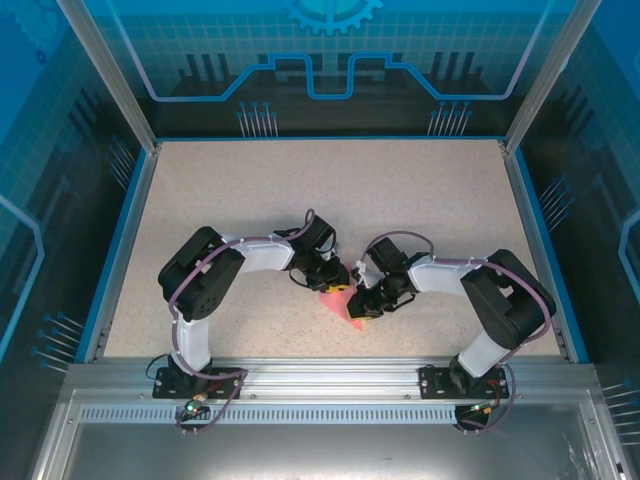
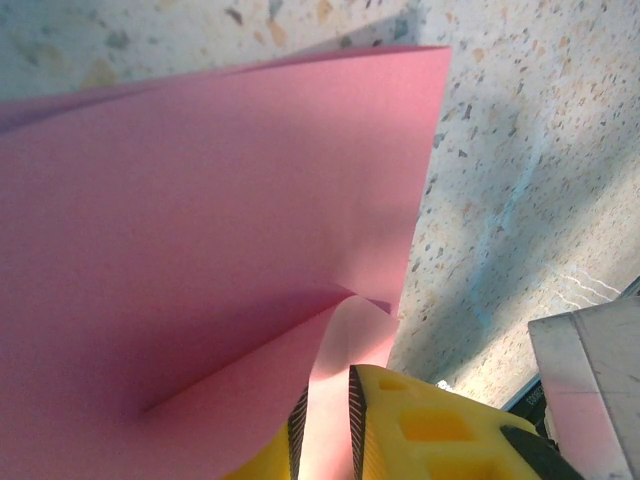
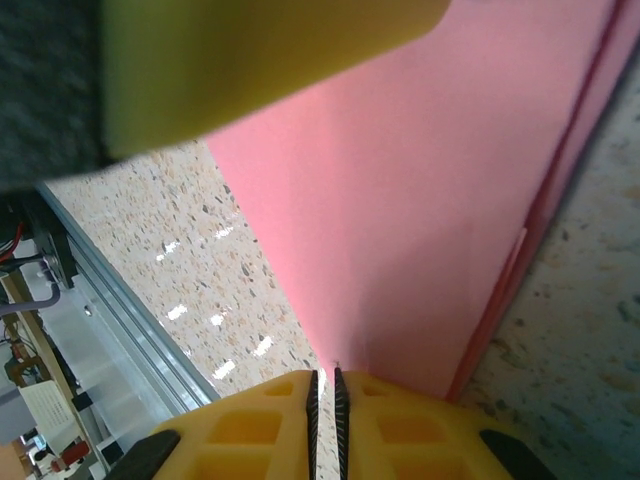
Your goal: Fold a paper plane with a square sheet of paper (fold left side to right side)
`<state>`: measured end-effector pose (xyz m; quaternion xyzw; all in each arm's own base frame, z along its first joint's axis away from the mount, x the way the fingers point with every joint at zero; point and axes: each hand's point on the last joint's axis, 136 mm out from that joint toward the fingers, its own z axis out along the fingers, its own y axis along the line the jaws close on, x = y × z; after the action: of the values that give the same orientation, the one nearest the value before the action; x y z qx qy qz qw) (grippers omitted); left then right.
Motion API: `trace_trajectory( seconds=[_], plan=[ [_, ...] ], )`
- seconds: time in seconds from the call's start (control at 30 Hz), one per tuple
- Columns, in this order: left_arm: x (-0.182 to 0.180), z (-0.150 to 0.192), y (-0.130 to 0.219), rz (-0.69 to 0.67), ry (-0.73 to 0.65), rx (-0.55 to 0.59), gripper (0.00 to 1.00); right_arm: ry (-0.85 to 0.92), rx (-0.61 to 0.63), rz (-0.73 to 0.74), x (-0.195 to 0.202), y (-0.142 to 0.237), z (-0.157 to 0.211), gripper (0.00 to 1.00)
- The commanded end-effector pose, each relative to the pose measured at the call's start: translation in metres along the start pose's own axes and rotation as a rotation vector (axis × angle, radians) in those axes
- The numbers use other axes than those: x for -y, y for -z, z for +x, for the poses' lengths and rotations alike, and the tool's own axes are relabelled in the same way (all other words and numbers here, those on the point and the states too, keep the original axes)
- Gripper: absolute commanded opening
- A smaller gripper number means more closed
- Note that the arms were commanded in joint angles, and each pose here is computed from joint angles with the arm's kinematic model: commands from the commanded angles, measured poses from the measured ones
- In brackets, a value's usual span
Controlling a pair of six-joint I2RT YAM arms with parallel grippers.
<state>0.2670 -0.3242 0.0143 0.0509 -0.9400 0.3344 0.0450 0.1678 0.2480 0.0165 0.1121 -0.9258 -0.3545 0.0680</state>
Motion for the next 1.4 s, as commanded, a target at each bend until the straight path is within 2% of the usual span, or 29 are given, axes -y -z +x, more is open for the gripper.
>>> trace_trajectory(
  seconds=[0.0,1.17,1.27,1.37],
  plan=[
    [-0.05,0.014,-0.013,-0.162,0.05,-0.03,0.23,-0.035,-0.077,0.049,0.013,-0.007,0.022,0.15],
    [-0.052,0.012,-0.007,-0.187,0.039,-0.013,0.22,-0.125,-0.202,0.115,0.042,0.0,0.099,0.12],
    [-0.051,0.011,-0.007,-0.181,0.038,-0.012,0.22,-0.108,-0.172,0.103,0.036,0.006,0.097,0.12],
    [-0.048,0.011,-0.006,-0.174,0.034,-0.01,0.22,-0.077,-0.083,0.057,0.019,0.018,0.082,0.12]
  ],
)
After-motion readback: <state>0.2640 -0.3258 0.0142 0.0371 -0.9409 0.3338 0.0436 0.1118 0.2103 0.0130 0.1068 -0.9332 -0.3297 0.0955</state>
